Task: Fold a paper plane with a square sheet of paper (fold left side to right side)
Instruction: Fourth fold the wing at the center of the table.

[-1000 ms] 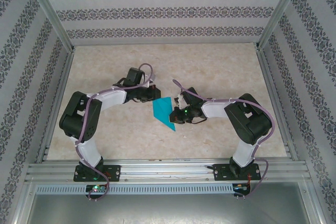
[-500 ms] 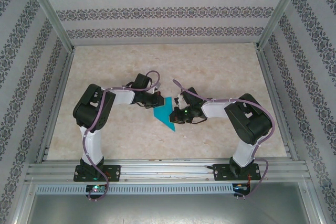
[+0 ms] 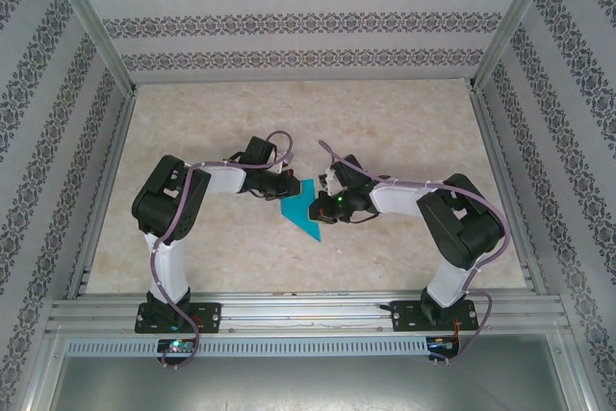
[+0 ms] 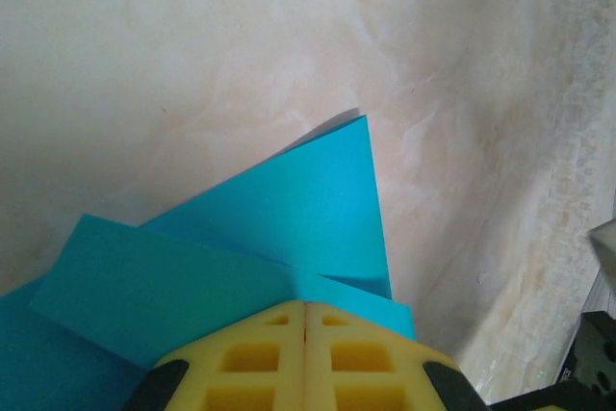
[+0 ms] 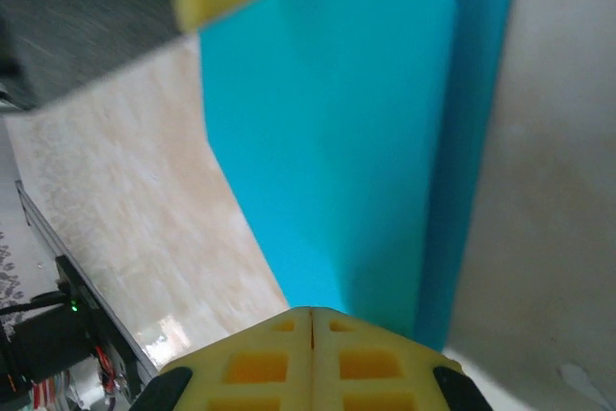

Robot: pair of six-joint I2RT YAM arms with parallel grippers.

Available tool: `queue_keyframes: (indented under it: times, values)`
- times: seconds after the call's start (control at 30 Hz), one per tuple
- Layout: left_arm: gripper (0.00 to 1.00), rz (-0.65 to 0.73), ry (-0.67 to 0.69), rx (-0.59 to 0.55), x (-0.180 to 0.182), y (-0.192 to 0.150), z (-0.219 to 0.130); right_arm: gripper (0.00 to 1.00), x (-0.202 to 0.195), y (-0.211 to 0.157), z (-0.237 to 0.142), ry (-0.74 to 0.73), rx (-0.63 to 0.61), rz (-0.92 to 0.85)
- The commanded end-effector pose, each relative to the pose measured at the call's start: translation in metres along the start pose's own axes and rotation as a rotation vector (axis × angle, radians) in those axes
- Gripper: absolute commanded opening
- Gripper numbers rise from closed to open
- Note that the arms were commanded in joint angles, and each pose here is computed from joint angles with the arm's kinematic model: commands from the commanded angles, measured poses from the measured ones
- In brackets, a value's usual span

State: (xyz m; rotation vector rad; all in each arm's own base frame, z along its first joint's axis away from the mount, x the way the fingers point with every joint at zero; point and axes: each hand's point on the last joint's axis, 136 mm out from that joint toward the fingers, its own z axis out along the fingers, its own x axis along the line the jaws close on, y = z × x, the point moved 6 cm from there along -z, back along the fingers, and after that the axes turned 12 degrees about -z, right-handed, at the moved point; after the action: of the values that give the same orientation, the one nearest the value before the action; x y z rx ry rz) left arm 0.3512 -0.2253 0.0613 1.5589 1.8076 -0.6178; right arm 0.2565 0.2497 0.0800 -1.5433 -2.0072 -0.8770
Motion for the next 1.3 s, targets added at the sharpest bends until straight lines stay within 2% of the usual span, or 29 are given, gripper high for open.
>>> queue_keyframes:
  times: [0.0,0.27,0.77,0.93,1.27]
  values:
    - [0.04,-0.028,0.071,0.021,0.021,-0.011,0.003,0.00,0.012,0.016,0.006,0.012,-0.045,-0.024]
    - [0.05,-0.031,0.072,0.022,0.023,-0.012,0.004,0.00,0.010,0.035,0.022,-0.026,-0.076,-0.040]
    - [0.04,-0.035,0.077,0.021,0.024,-0.011,0.005,0.00,0.000,0.045,0.034,-0.067,-0.099,-0.053]
    - [0.04,-0.042,0.092,0.020,0.027,-0.012,0.005,0.00,-0.007,0.038,0.039,-0.080,-0.061,-0.036]
    - [0.03,-0.061,0.144,0.019,0.035,-0.012,0.007,0.00,-0.010,0.000,0.036,-0.083,0.042,0.013]
